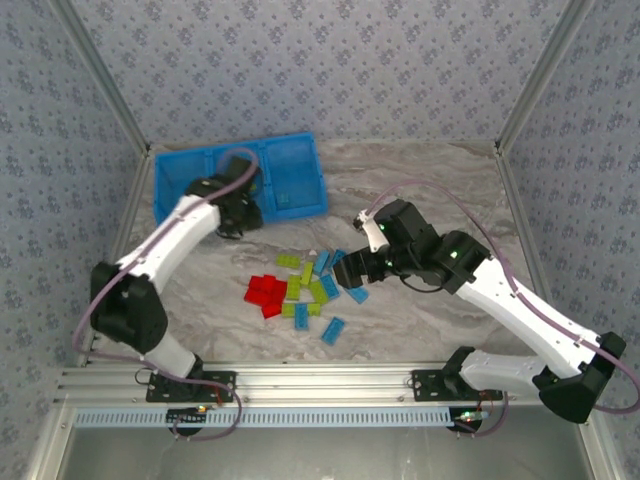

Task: Sort the legos into containers by color

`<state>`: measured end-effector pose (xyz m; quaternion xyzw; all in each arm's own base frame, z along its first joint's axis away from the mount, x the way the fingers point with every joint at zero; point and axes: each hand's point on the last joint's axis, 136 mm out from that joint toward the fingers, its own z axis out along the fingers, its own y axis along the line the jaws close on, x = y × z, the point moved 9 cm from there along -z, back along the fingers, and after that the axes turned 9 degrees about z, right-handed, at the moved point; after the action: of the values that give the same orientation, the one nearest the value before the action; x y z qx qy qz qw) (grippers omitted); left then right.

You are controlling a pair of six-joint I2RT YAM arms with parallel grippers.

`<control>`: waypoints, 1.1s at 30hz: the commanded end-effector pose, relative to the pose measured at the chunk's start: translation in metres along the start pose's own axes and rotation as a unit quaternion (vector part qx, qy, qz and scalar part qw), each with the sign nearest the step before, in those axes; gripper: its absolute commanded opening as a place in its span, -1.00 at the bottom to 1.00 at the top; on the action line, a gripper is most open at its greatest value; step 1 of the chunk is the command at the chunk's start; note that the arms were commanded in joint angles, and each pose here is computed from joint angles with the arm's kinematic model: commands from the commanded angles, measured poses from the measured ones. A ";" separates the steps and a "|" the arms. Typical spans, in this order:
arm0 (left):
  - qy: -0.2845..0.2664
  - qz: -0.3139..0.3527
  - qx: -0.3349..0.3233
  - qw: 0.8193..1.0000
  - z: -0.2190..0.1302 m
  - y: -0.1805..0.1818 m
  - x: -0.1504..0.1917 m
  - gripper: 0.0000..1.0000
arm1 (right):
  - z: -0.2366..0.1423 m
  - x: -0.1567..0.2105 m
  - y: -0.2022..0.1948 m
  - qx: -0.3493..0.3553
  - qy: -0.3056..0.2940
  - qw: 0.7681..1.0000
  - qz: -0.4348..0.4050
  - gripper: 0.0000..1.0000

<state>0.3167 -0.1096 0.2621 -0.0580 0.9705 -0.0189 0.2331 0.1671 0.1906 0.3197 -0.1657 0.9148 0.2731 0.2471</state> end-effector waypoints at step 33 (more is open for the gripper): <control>-0.044 -0.022 0.046 0.998 -0.055 0.077 -0.045 0.06 | 0.115 -0.034 -0.052 0.239 -0.025 0.923 0.300 0.81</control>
<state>0.3585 0.0091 0.3156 -0.1410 0.9488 -0.0490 0.2784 0.2476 0.2311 0.2577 0.1112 0.9573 0.1454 0.2239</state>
